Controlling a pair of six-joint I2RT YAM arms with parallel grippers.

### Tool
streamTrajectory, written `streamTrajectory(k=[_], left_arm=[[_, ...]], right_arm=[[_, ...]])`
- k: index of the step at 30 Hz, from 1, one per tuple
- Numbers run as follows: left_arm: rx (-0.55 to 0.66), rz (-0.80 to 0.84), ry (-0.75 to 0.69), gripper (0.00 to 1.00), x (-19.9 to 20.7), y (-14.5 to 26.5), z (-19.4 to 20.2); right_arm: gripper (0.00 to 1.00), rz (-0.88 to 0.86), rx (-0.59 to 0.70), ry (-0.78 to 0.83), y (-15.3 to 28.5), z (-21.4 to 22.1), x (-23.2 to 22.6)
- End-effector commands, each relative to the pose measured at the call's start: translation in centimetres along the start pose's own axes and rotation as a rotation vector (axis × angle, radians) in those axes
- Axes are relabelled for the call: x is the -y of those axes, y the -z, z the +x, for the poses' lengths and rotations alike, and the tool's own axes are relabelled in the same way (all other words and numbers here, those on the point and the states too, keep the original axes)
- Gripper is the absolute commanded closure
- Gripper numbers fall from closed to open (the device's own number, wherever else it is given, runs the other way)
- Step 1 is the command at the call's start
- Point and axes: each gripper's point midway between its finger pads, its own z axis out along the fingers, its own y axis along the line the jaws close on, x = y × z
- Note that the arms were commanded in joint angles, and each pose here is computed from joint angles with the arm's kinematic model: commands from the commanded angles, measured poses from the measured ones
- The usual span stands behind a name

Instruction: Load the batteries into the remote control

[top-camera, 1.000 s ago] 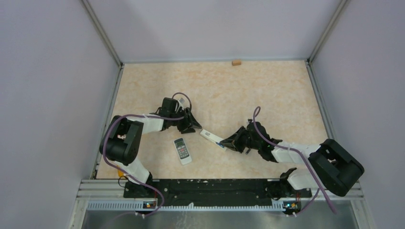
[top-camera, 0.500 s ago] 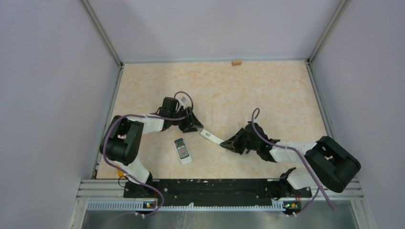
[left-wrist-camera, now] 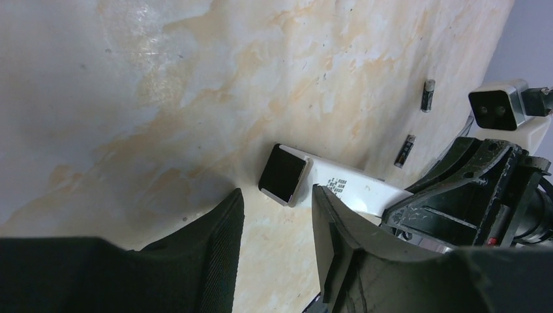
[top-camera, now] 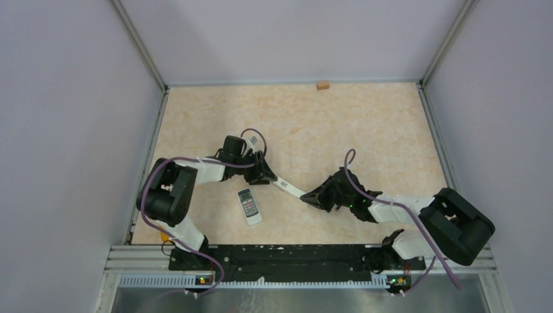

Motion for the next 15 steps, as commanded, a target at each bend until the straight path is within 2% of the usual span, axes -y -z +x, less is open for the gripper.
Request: streamTrajectory(k=[1, 8, 13, 15], left_arm=[[-0.004, 0.005, -0.058, 0.53, 0.4, 0.0, 0.3], [-0.04, -0.019, -0.07, 0.54, 0.0, -0.6, 1.1], [-0.049, -0.105, -0.074, 0.63, -1.5, -0.8, 1.5], [-0.052, -0.134, -0.079, 0.63, -2.0, -0.9, 1.6]], right_arm=[[1.0, 0.177, 0.056, -0.029, 0.2, -0.6, 4.8], [1.0, 0.216, 0.046, -0.023, 0.3, -0.4, 5.5], [1.0, 0.227, 0.044, -0.026, 0.3, -0.4, 5.7], [1.0, 0.23, 0.041, -0.026, 0.3, -0.4, 5.8]])
